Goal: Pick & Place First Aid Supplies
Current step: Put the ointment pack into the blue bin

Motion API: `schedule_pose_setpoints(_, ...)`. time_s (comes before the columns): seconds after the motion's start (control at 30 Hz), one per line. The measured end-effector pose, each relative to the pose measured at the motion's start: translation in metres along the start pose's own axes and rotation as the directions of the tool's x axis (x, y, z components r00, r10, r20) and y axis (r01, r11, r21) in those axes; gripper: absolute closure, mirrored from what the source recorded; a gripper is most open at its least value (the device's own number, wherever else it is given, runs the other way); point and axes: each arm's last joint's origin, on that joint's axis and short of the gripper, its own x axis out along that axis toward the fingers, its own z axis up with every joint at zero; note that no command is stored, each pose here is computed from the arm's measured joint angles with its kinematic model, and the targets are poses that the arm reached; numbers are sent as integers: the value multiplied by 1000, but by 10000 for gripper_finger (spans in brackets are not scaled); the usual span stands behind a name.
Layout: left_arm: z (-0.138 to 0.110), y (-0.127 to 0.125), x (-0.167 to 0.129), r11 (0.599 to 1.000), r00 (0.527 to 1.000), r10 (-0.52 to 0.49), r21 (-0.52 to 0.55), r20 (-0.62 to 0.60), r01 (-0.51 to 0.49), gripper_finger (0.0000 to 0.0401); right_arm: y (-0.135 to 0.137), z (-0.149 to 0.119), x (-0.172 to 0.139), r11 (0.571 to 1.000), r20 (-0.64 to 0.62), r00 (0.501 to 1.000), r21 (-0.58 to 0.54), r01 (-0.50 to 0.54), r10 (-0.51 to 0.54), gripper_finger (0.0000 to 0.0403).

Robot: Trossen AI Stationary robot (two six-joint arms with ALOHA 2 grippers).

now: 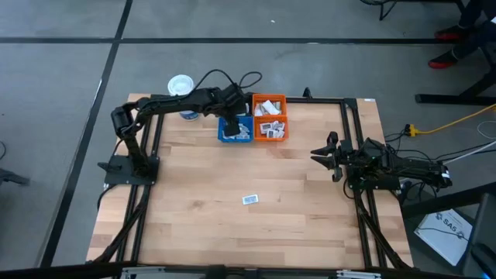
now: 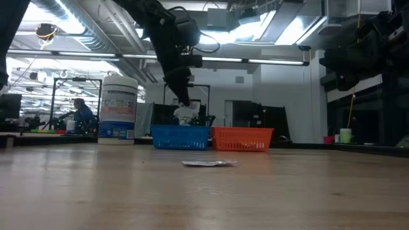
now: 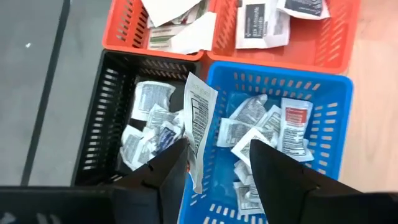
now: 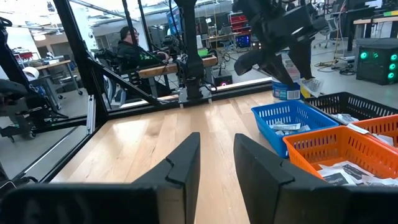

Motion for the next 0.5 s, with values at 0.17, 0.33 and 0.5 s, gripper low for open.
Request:
schedule_pose_setpoints(0.17, 2, -8, -1, 999, 999, -49, 16, 16, 48, 232, 0, 0, 0, 1000, 0, 1000, 0, 0, 0, 303)
schedule_pose_setpoints(0.33, 6, -20, -3, 994, 995, -97, 57, 33, 95, 232, 0, 0, 0, 1000, 0, 1000, 0, 0, 0, 303)
schedule_pose_setpoints(0.5, 13, -40, -6, 988, 991, -118, 110, 62, 111, 232, 0, 0, 0, 1000, 0, 1000, 0, 0, 0, 303)
